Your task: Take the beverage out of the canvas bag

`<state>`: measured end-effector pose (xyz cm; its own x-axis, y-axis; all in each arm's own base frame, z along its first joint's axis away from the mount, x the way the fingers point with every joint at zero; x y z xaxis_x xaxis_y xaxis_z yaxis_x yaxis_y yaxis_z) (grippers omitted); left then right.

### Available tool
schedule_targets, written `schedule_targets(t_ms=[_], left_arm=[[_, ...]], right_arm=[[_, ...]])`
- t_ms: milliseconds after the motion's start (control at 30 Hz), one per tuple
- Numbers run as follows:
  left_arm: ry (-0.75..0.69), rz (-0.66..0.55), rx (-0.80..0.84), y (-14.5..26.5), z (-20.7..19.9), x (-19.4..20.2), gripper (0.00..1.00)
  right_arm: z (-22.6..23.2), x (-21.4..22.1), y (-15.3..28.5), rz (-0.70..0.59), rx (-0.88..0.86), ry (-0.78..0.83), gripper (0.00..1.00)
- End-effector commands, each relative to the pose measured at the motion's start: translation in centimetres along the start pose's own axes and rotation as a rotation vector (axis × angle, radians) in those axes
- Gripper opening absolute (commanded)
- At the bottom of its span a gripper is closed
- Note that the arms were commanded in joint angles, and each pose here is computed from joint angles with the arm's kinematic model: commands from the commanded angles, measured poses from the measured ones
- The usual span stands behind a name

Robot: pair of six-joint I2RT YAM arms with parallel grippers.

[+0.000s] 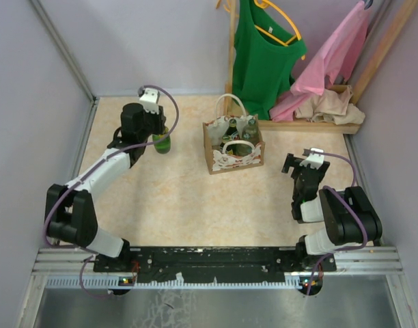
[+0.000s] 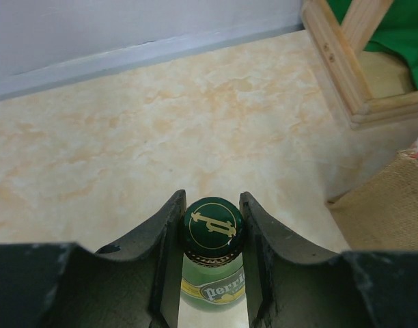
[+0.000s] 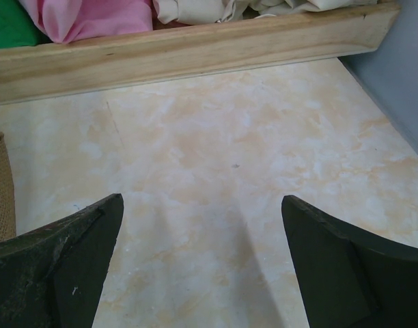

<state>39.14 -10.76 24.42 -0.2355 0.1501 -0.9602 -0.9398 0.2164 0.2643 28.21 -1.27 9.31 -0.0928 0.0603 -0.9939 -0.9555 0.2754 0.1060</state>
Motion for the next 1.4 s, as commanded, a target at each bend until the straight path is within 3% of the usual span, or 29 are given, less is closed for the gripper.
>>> schedule_targets(t_ms=[0, 433, 700, 800, 867, 967, 1133, 1367], left_arm=[[0.05, -0.321, 0.058, -0.3, -0.8, -5.8, 0.0], [0.089, -0.453, 0.122, -3.2, -2.0, -3.7, 0.0], [0.082, -0.431, 0.119, -5.8, -2.2, -3.2, 0.0], [0.095, -0.429, 0.121, -5.6, -2.3, -2.9, 0.0], [0.1, -0.426, 0.12, -5.4, -2.3, -2.7, 0.09], [0.103, -0.415, 0.116, -5.0, -2.3, -2.6, 0.13], [0.079, -0.386, 0.122, -3.9, -2.8, -3.2, 0.01], [0.044, -0.393, 0.143, -1.4, -3.9, -4.4, 0.02]], right_arm=[[0.3, -1.9, -0.6, -0.076, 0.0, -0.031, 0.99], [0.3, -1.9, -0.6, -0.076, 0.0, -0.031, 0.99], [0.3, -1.9, -0.6, -0.076, 0.0, -0.031, 0.99], [0.3, -1.9, -0.6, -0.076, 0.0, -0.031, 0.99], [0.3, -1.9, -0.6, -0.076, 0.001, -0.031, 0.99], [0.3, -1.9, -0.6, -0.076, 0.0, -0.031, 0.99], [0.3, -1.9, -0.6, -0.077, 0.0, -0.031, 0.99], [0.3, -1.9, -0.6, -0.077, 0.001, -0.031, 0.99]])
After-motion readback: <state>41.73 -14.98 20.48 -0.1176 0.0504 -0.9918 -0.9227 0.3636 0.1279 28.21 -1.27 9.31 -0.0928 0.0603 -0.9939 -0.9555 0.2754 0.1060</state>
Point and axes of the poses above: each gripper's point midway between its finger pads, its own y axis back along the fingers, its own z axis along the line the jaws close on, x = y × z, the point moved 7 cm from there along y, back along the fingers, and after that the axes turned 2 degrees about -y, right-handed, at the moved point
